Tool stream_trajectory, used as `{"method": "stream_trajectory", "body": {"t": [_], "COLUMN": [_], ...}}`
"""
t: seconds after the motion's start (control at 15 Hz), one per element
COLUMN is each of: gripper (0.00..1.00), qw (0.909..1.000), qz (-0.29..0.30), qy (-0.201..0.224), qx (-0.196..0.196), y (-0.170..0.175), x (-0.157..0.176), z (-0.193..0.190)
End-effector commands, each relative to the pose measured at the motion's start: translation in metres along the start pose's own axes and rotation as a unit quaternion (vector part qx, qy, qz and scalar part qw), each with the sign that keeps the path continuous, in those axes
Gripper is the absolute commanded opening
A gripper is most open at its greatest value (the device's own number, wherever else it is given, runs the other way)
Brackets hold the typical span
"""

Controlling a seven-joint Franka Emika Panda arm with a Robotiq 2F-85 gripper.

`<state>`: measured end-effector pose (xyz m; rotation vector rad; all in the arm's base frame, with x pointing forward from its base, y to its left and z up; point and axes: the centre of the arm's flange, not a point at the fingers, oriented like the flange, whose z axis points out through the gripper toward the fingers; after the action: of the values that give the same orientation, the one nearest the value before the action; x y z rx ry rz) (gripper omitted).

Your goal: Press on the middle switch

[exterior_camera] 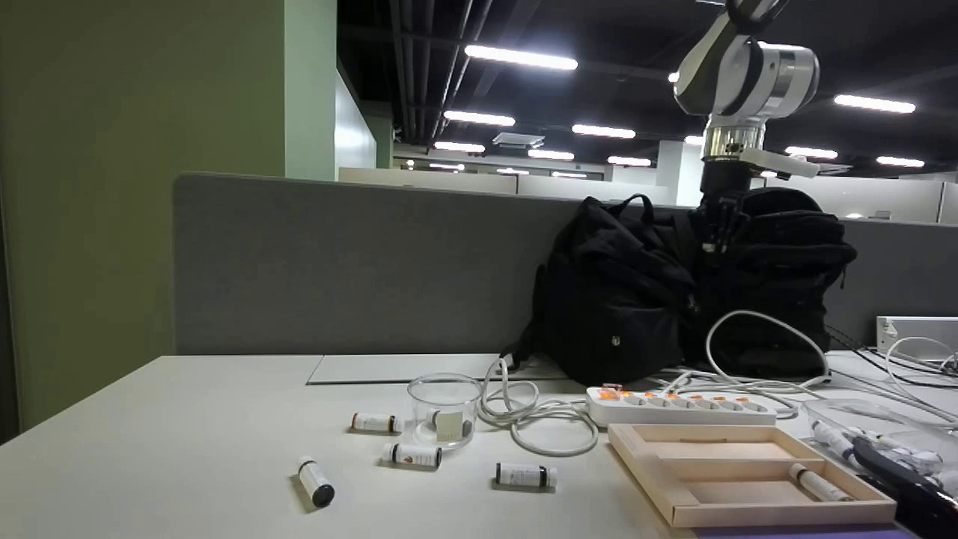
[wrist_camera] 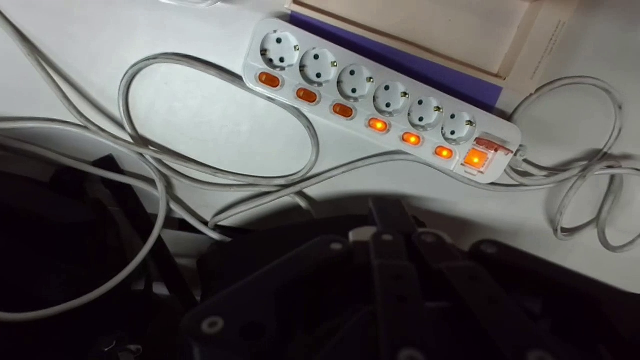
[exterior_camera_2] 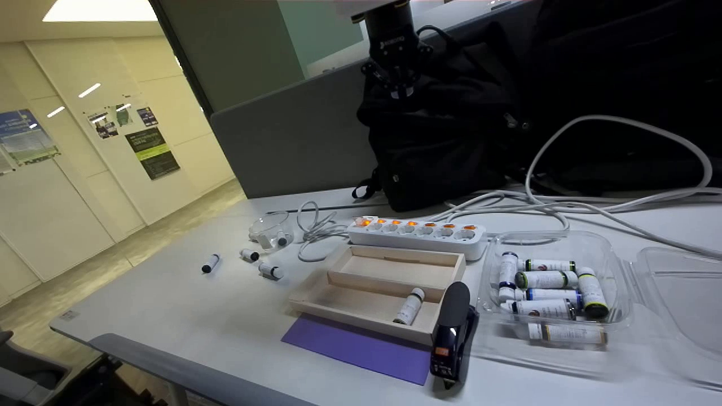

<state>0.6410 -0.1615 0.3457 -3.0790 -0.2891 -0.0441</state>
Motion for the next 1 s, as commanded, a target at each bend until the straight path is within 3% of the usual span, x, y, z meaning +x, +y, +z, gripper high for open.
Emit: {"method": "stream_trajectory", "body": {"t": [0.0, 0.2, 0.27, 0.4, 0.93], "gripper": [0.00, 0.00, 0.01, 0.01, 0.00], "qw": [0.9987, 0.9921, 0.9955, 0.9930, 0.9927], "qz": [0.013, 0.020, 0.014, 0.019, 0.017], "qy": [-0.042, -0.105, -0.080, -0.099, -0.101], "qx": [0.025, 0.066, 0.050, 0.062, 0.065], "y": [0.011, 0.017, 0.010, 0.014, 0.013], "x": [-0.004, -0.027, -0.023, -0.032, -0.033], "z": [-0.012, -0.028, -0.006, -0.015, -0.018]}}
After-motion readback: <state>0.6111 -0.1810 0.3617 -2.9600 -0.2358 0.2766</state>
